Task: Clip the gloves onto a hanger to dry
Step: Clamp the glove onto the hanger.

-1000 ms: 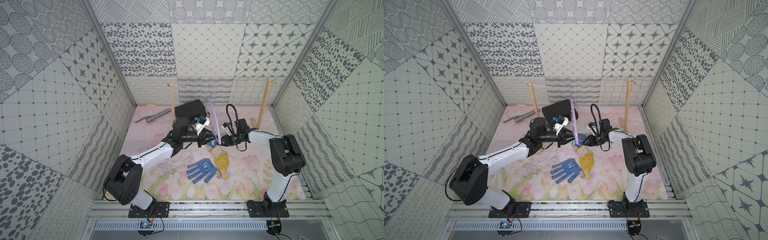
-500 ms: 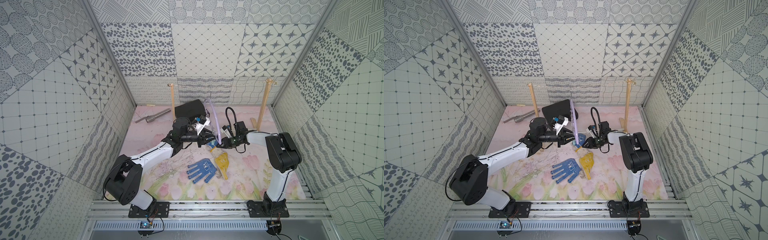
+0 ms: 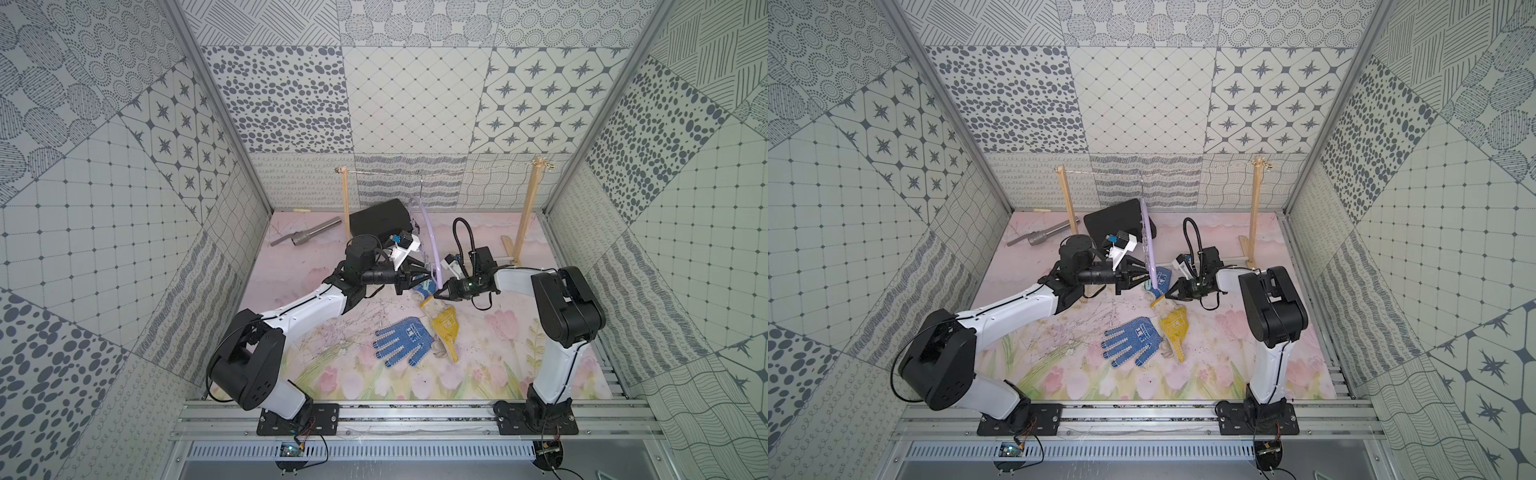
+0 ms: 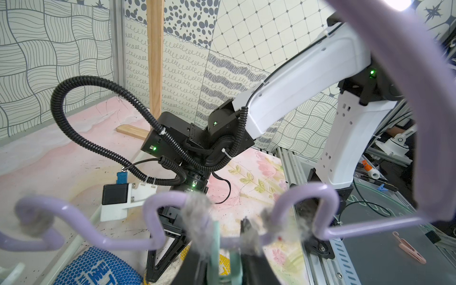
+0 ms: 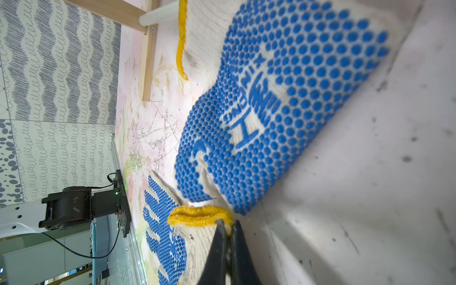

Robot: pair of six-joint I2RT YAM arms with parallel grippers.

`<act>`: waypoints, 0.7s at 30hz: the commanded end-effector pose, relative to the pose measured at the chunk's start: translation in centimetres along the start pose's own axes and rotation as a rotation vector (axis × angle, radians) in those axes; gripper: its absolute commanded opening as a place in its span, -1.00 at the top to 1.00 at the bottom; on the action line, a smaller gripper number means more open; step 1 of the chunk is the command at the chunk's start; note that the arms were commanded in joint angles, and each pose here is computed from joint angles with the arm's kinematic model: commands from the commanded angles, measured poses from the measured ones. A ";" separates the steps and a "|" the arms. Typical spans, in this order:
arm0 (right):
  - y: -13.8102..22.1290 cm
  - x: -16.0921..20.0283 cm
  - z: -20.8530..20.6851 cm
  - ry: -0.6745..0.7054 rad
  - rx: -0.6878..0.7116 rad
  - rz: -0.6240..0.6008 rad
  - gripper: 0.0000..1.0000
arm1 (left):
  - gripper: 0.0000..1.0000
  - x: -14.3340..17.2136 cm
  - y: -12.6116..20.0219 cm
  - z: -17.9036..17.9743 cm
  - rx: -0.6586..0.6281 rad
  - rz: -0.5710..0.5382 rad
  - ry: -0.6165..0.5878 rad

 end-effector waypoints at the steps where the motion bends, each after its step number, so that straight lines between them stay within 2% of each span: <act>1: 2.1 -1.0 2.8 0.091 -0.018 -0.082 1.00 | 1.00 -1.2 -0.3 -0.4 0.021 -0.029 -0.044; 9: 5.3 -1.0 9.2 0.246 -0.002 -0.205 1.00 | 1.00 -1.4 -1.1 -0.3 0.011 -0.031 -0.032; 21: 8.0 -1.2 13.9 0.244 0.020 -0.376 1.00 | 1.00 -2.1 -1.1 -0.3 -0.008 -0.097 0.034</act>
Point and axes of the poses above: each gripper's point midway between its finger pads, its own y axis back along the fingers, its own z axis along the line the jaws close on, x = y × z, the point moved 5 cm from there along y, back along the fingers, and after that the axes turned 5 degrees about y, right-handed, at the moved point
